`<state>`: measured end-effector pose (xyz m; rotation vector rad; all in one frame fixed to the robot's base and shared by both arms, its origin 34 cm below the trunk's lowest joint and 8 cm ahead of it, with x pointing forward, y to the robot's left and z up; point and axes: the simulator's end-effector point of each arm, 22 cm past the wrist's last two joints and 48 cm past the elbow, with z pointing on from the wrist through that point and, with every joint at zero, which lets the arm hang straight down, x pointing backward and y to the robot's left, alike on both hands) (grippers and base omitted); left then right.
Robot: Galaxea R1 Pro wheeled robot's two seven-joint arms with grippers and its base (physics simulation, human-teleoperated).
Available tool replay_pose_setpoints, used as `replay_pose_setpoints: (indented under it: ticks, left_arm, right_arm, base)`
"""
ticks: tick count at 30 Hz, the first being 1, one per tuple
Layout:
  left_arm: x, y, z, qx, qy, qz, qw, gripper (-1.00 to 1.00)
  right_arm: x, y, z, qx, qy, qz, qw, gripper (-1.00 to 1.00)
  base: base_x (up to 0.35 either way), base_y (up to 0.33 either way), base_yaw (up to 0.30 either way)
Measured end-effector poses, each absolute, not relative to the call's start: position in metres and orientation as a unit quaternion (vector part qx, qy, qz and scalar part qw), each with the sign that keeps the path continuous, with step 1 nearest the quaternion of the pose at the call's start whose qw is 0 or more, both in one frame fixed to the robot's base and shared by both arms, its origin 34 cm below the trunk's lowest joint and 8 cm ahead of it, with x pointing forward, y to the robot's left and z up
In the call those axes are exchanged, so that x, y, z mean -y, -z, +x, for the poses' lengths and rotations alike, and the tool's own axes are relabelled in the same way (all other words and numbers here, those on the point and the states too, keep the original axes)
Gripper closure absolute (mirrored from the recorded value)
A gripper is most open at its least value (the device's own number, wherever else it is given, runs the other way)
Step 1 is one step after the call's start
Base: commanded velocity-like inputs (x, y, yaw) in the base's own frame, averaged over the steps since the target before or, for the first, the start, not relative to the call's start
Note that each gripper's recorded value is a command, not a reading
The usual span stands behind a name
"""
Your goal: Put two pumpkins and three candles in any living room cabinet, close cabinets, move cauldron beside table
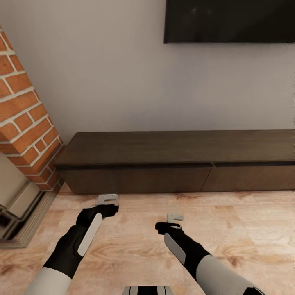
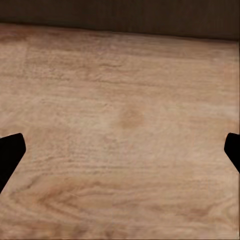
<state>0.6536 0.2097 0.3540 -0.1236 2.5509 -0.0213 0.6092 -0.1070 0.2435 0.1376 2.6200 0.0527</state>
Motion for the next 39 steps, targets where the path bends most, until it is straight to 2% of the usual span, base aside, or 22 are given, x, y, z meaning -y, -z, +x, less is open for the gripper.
replay_pose_setpoints:
  ticks: [5,7,11,18,28,39]
  left_arm:
    - [-0.229,-0.341,0.63,-0.973,0.003,-0.054,0.225,-1.0]
    - [-0.243,-0.328,0.62,-0.977,0.0,-0.072,0.2,-1.0]
    - [-0.261,-0.29,0.584,-0.986,-0.005,-0.1,0.137,-1.0]
    - [-0.268,-0.266,0.552,-0.99,-0.016,-0.11,0.092,-1.0]
    - [-0.274,-0.26,0.543,-0.987,-0.025,-0.123,0.099,-1.0]
    - [-0.319,-0.226,0.515,-0.973,-0.08,-0.165,0.139,-1.0]
  right_arm:
    - [0.104,-0.243,0.59,-0.983,-0.046,0.064,0.164,-1.0]
    - [0.109,-0.243,0.588,-0.984,-0.053,0.078,0.149,-1.0]
    - [0.111,-0.246,0.586,-0.983,-0.059,0.09,0.146,-1.0]
    - [0.113,-0.258,0.589,-0.982,-0.059,0.094,0.156,-1.0]
    - [0.123,-0.275,0.605,-0.971,-0.051,0.116,0.203,-1.0]
    - [0.141,-0.277,0.599,-0.967,-0.03,0.132,0.217,-1.0]
  base:
    - [-0.185,0.0,0.0]
    - [-0.029,0.0,0.0]
    - [-0.008,0.0,0.0]
    - [0.0,0.0,0.0]
    - [0.0,0.0,0.0]
    - [-0.045,0.0,0.0]
